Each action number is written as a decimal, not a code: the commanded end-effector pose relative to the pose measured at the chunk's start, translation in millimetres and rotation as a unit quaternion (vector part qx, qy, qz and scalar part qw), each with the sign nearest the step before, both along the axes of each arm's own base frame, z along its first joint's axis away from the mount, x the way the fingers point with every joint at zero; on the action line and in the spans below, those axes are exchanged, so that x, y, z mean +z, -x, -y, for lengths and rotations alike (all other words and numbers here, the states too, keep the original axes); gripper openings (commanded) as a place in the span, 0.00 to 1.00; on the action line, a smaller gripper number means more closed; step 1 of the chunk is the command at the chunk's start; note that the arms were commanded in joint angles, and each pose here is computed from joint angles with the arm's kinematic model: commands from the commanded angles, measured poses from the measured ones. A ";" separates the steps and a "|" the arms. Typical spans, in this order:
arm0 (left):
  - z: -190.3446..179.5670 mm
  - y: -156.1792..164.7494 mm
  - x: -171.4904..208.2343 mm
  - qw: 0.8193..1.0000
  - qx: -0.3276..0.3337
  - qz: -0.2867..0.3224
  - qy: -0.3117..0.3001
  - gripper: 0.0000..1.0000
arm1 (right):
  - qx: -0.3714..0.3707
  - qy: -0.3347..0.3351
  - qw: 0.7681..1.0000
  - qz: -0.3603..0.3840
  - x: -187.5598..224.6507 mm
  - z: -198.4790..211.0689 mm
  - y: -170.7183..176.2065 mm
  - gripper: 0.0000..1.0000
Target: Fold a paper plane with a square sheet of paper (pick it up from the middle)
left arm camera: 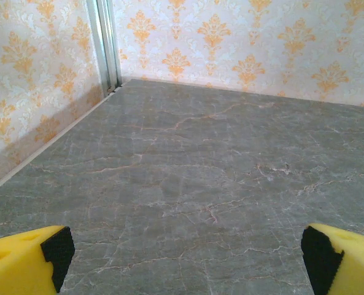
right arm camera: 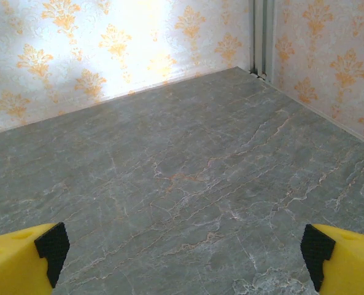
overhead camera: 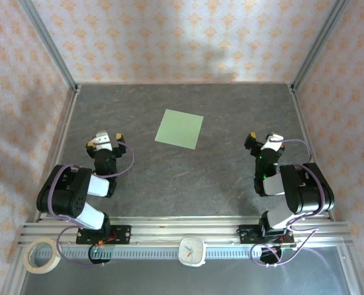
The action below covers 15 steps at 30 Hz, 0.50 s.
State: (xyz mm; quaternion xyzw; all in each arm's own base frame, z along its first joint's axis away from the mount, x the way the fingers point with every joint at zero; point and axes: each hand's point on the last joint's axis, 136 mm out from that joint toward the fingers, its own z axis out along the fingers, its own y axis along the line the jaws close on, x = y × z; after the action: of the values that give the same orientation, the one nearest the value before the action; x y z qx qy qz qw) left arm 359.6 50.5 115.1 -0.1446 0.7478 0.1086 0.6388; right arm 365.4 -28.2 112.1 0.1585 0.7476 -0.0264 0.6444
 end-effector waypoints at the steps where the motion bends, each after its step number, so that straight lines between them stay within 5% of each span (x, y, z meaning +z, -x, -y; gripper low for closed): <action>1: -1.9 -3.4 15.5 1.000 0.009 0.029 0.002 0.99 | -0.008 -0.004 1.000 0.024 14.0 3.2 -4.8 1.00; 15: -1.8 -3.4 15.2 1.000 0.009 0.028 0.002 0.99 | -0.008 -0.004 1.000 0.024 14.0 3.2 -4.6 1.00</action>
State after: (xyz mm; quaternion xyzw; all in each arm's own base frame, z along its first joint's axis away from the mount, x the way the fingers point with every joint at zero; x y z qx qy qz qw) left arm 359.6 50.5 115.1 -0.1446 0.7478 0.1086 0.6388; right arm 365.4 -28.1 112.1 0.1583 0.7476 -0.0264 0.6444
